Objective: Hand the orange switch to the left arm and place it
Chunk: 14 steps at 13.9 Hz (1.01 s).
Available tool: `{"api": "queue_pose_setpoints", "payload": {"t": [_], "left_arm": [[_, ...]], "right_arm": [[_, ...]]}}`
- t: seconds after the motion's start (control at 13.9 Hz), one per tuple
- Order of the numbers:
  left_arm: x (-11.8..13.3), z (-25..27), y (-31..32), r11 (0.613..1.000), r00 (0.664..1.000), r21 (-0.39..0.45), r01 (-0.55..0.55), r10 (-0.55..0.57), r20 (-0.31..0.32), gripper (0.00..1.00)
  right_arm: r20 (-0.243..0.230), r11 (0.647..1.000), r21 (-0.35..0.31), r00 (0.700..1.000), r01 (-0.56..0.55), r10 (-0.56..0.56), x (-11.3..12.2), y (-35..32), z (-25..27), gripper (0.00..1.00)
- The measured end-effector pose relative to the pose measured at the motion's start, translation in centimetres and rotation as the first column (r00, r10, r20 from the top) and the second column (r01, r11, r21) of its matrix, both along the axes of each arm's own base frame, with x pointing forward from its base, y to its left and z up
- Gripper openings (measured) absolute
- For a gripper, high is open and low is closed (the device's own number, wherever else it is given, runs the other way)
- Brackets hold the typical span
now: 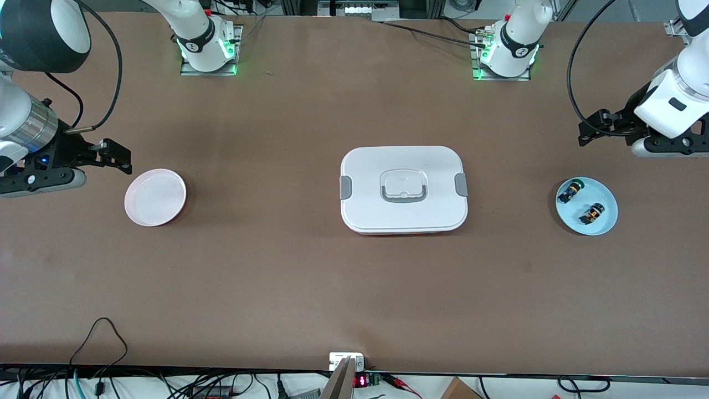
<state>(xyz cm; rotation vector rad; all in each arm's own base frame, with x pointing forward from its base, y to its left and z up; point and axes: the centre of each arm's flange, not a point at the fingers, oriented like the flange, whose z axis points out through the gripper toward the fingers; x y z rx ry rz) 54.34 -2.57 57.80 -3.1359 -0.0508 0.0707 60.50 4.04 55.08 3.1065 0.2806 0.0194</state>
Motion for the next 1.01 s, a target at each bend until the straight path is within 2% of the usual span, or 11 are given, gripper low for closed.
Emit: {"api": "queue_pose_setpoints", "payload": {"t": [1.01], "left_arm": [[0.02,-0.38,-0.06,1.000,1.000,0.000,0.000,0.000,-0.015,1.00]], "right_arm": [[0.001,1.000,0.000,1.000,0.000,0.000,0.00,0.02,0.03,1.00]]}}
